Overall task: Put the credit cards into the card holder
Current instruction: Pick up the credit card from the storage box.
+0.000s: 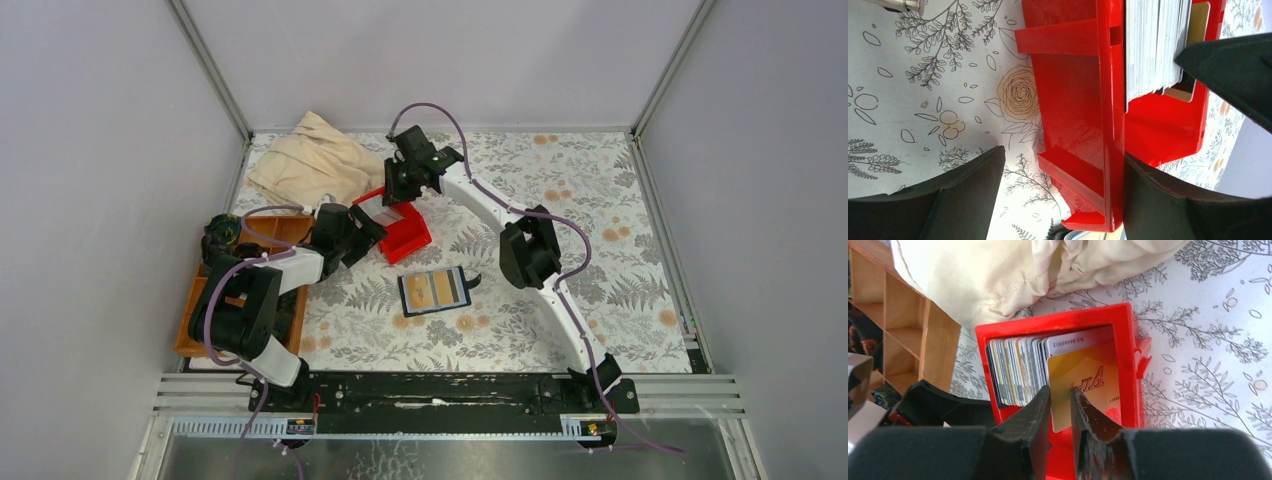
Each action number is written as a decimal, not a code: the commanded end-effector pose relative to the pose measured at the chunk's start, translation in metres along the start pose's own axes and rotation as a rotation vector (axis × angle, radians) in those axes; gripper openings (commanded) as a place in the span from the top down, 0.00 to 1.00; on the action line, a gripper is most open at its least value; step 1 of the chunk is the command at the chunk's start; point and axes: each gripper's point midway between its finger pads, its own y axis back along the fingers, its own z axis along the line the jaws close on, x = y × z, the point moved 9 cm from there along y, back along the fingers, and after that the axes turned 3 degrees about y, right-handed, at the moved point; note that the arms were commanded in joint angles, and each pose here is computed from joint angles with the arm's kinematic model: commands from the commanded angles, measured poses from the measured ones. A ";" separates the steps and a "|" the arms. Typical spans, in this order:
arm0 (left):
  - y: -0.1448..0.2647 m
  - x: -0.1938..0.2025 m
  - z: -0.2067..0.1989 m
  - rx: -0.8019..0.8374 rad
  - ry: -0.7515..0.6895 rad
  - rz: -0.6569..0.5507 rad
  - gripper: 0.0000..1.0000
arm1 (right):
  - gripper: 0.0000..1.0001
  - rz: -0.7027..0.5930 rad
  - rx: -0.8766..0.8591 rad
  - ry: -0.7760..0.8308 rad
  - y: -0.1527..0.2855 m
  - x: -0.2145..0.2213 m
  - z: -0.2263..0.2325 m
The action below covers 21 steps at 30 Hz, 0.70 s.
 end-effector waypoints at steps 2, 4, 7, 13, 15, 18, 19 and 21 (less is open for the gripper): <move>0.002 -0.011 -0.012 0.051 -0.007 -0.048 0.16 | 0.78 0.014 0.073 0.061 0.029 0.004 0.015; 0.003 -0.012 -0.014 0.056 -0.003 -0.054 0.16 | 0.80 -0.001 0.093 0.070 0.035 0.001 0.014; 0.005 -0.015 -0.018 0.063 0.001 -0.065 0.16 | 0.82 -0.024 0.119 0.084 0.044 -0.002 0.015; 0.013 -0.019 -0.025 0.084 0.009 -0.091 0.16 | 0.86 -0.072 0.188 0.115 0.061 -0.007 0.012; 0.016 -0.021 -0.028 0.091 0.012 -0.099 0.16 | 0.87 -0.081 0.198 0.120 0.065 -0.008 0.012; 0.022 -0.023 -0.031 0.099 0.015 -0.111 0.16 | 0.88 -0.083 0.205 0.124 0.068 -0.007 0.012; 0.024 -0.024 -0.031 0.100 0.017 -0.115 0.16 | 0.88 -0.082 0.204 0.124 0.069 -0.007 0.012; 0.026 -0.024 -0.032 0.101 0.014 -0.119 0.16 | 0.87 -0.079 0.200 0.123 0.070 -0.006 0.013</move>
